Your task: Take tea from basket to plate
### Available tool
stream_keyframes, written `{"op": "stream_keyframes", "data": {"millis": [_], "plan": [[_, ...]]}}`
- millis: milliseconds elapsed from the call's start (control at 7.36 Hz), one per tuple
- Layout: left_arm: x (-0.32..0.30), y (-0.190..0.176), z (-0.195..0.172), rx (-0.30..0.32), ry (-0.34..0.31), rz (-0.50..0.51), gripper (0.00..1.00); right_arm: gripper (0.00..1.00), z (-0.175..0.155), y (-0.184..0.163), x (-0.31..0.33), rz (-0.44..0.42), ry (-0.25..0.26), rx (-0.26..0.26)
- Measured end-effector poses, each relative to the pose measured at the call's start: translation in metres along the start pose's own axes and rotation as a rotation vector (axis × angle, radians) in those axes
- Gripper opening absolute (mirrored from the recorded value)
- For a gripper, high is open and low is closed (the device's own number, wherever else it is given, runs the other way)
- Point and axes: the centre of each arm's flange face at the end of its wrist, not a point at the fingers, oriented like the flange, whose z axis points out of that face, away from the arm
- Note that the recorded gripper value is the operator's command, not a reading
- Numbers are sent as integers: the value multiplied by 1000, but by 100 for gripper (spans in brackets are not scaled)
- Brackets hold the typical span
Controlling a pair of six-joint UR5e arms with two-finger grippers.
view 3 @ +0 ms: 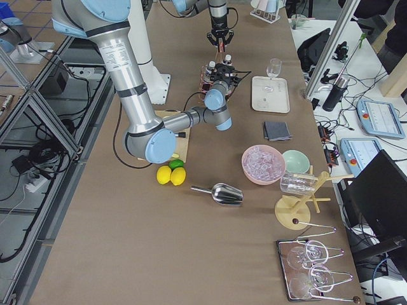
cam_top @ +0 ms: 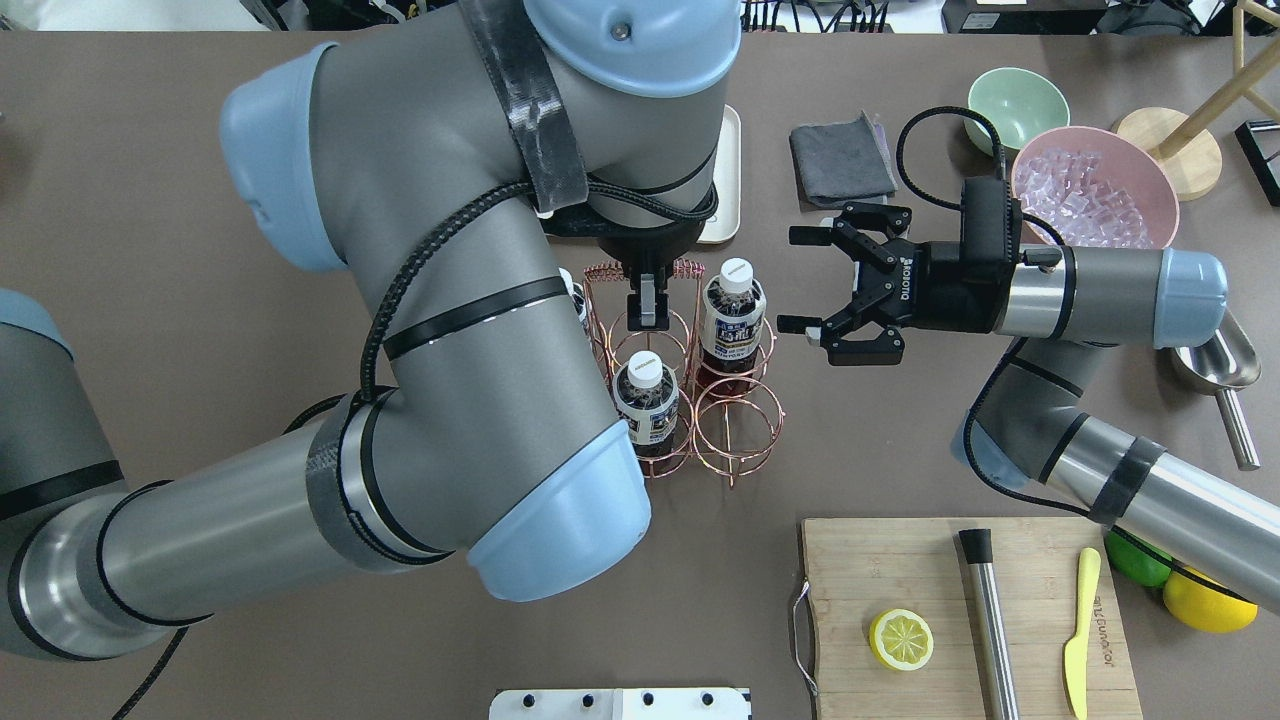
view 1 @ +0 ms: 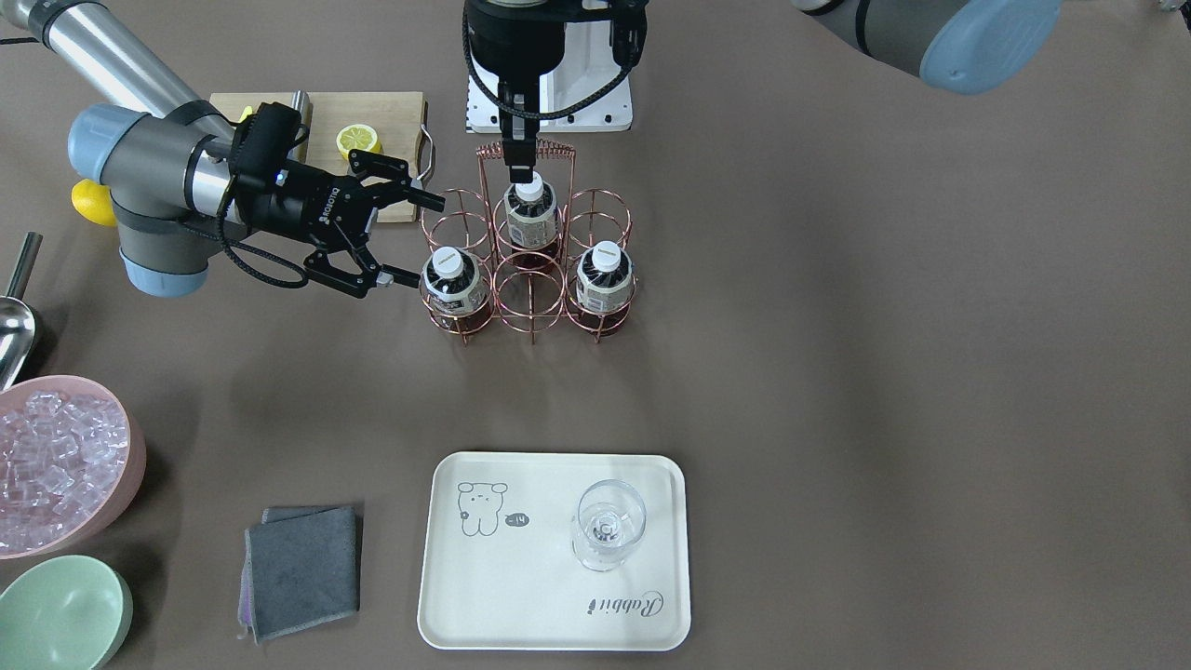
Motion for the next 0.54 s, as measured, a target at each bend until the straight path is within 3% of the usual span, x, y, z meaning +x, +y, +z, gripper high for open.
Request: {"op": "stream_keyframes", "data": {"millis": [408, 544], "plan": [[0, -1, -1, 0, 1, -1, 0, 96, 7, 4, 1, 13, 28, -13], [0, -1, -1, -1, 1, -1, 0, 92, 8, 8, 3, 14, 38, -18]]}}
